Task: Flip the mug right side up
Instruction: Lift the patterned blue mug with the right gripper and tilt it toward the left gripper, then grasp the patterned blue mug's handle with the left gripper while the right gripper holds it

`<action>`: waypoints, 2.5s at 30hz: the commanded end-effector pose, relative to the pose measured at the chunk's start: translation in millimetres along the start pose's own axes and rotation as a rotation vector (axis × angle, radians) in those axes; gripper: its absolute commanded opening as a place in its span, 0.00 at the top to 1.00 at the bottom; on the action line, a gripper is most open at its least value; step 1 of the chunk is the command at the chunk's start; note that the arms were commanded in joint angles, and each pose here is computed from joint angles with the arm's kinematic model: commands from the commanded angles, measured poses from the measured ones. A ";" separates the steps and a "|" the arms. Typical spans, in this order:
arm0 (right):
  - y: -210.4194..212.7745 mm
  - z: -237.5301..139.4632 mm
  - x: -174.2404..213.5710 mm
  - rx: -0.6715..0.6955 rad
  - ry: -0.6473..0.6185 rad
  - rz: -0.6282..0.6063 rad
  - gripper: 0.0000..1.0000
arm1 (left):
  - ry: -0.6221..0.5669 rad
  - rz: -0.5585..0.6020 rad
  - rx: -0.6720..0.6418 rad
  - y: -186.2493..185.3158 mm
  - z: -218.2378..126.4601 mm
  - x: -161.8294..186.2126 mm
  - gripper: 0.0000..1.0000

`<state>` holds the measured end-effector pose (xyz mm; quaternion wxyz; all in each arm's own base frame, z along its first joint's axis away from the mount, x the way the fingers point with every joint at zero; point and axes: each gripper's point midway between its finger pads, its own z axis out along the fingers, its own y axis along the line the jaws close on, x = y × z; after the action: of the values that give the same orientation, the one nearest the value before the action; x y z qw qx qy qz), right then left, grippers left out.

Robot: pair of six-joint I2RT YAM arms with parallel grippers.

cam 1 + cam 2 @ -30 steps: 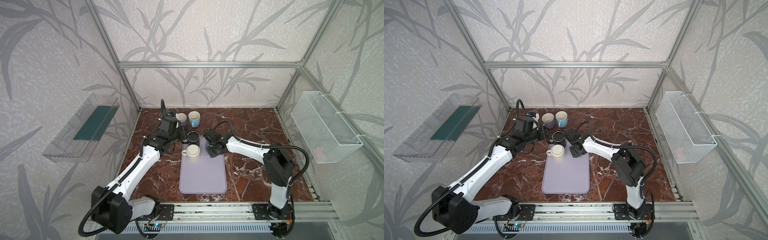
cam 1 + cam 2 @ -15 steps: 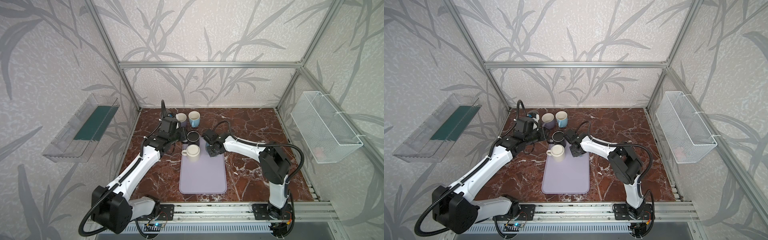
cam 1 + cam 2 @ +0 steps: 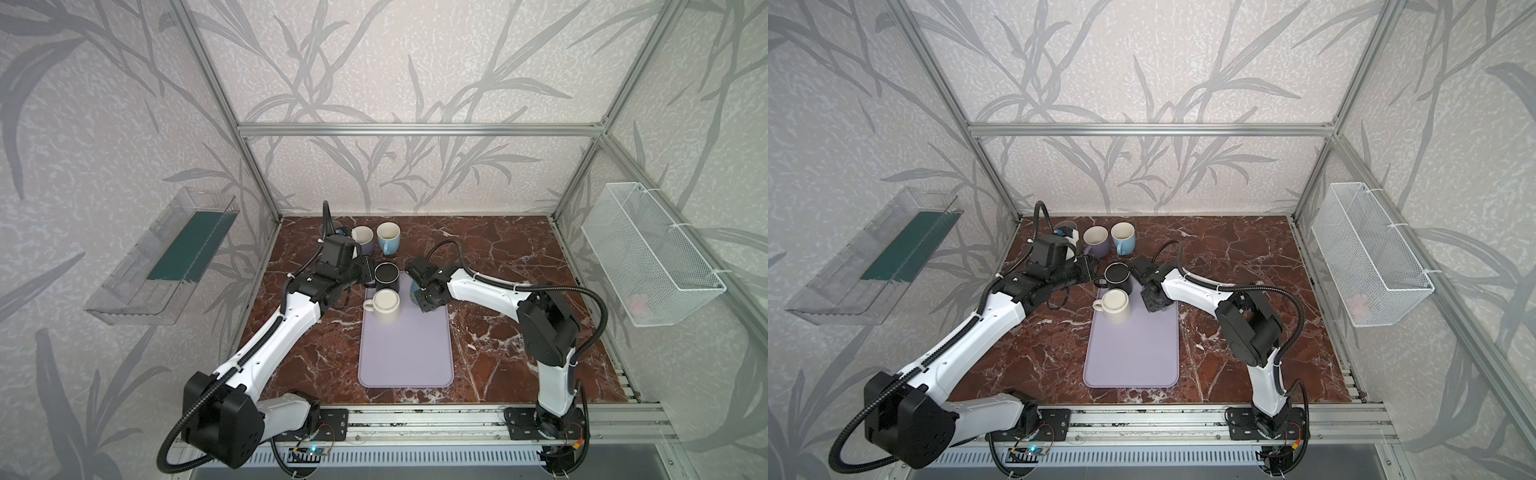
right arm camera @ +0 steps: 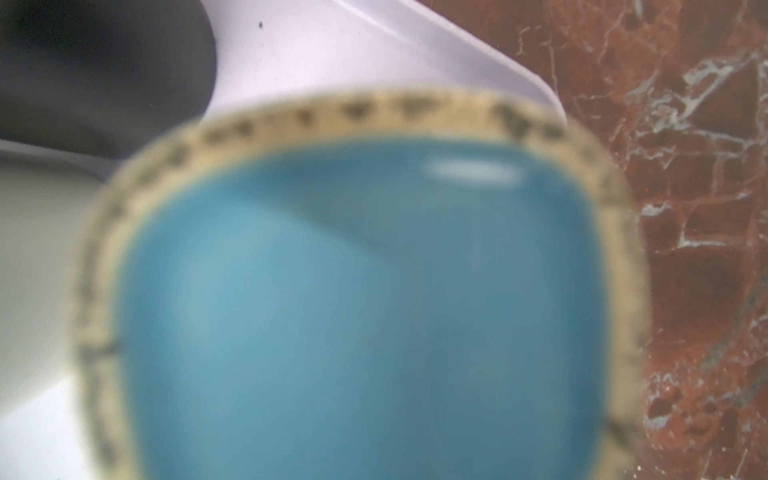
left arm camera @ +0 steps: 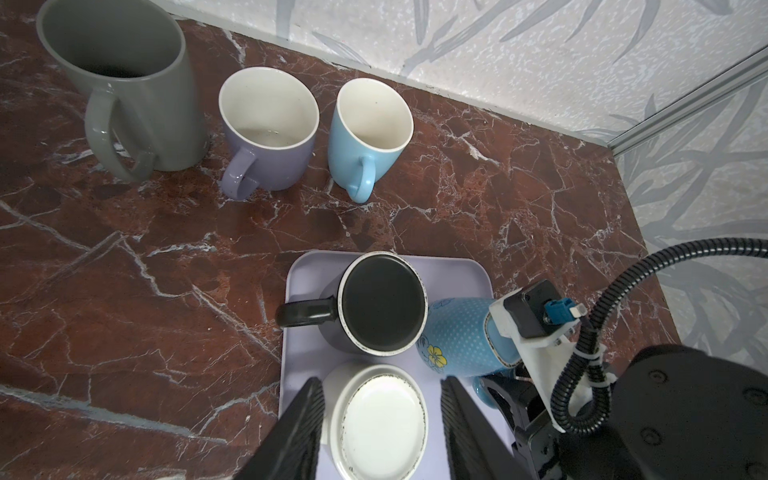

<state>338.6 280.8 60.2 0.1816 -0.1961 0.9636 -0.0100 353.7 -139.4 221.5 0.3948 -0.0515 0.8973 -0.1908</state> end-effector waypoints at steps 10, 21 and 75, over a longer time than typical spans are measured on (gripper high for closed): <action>-1.6 -55.0 -50.4 -0.394 -0.179 0.073 0.90 | -0.023 -0.040 0.153 -26.0 -10.2 12.1 0.51; -0.1 -91.3 -69.5 -0.779 -0.322 0.189 0.92 | -0.026 -0.041 0.304 -55.8 -19.7 23.2 0.51; 17.8 -257.1 -105.0 -1.432 -0.625 0.189 0.96 | -0.116 -0.116 0.791 -137.5 -38.2 3.2 0.51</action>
<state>347.8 323.9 290.9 0.2324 -0.1239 0.7059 0.6575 314.9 -250.1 269.5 0.4064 0.0304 0.7513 -0.5191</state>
